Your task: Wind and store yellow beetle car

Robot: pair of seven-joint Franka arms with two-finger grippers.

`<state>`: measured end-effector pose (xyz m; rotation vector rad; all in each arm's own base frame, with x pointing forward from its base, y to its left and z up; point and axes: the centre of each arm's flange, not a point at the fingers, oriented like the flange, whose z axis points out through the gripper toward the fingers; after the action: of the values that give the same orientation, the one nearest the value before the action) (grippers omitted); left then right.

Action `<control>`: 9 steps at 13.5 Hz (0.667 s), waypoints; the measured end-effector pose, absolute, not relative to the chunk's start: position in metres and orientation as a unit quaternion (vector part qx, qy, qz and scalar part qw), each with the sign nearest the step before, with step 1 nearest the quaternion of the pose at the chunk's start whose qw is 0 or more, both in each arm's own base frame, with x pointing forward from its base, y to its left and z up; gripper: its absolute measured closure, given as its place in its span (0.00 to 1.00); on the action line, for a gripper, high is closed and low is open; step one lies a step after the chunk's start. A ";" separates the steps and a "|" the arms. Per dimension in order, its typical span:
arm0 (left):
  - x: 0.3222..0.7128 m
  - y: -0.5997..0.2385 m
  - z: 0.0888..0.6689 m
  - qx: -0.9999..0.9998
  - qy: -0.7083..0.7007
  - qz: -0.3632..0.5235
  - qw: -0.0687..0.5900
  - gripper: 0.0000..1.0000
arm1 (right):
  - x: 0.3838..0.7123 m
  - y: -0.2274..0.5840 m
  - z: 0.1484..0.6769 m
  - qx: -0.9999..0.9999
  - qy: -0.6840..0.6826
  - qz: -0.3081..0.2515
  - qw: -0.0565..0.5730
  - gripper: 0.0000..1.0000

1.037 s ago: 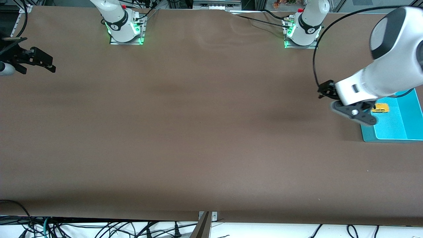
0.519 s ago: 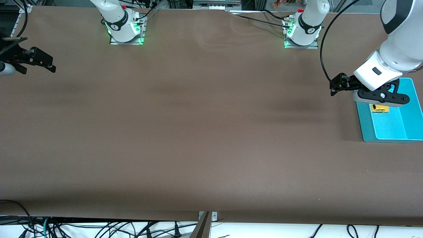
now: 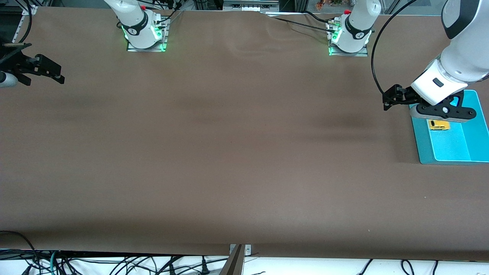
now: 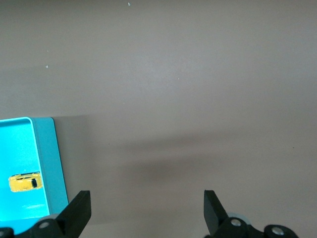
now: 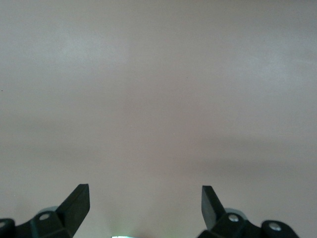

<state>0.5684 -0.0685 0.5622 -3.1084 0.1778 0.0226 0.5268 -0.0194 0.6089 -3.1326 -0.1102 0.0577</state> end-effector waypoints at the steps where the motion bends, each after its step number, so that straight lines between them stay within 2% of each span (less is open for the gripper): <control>1: 0.568 -0.068 0.562 -0.998 0.057 0.007 0.014 0.00 | 0.527 -0.019 0.609 -0.999 -0.035 0.018 0.003 0.00; 9: 0.568 -0.064 0.562 -0.998 0.053 0.010 0.014 0.00 | 0.526 -0.019 0.608 -0.999 -0.035 0.022 0.004 0.00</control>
<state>0.5683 -0.0636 0.5617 -3.1087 0.1637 0.0317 0.5260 -0.0193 0.6082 -3.1317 -0.1108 0.0702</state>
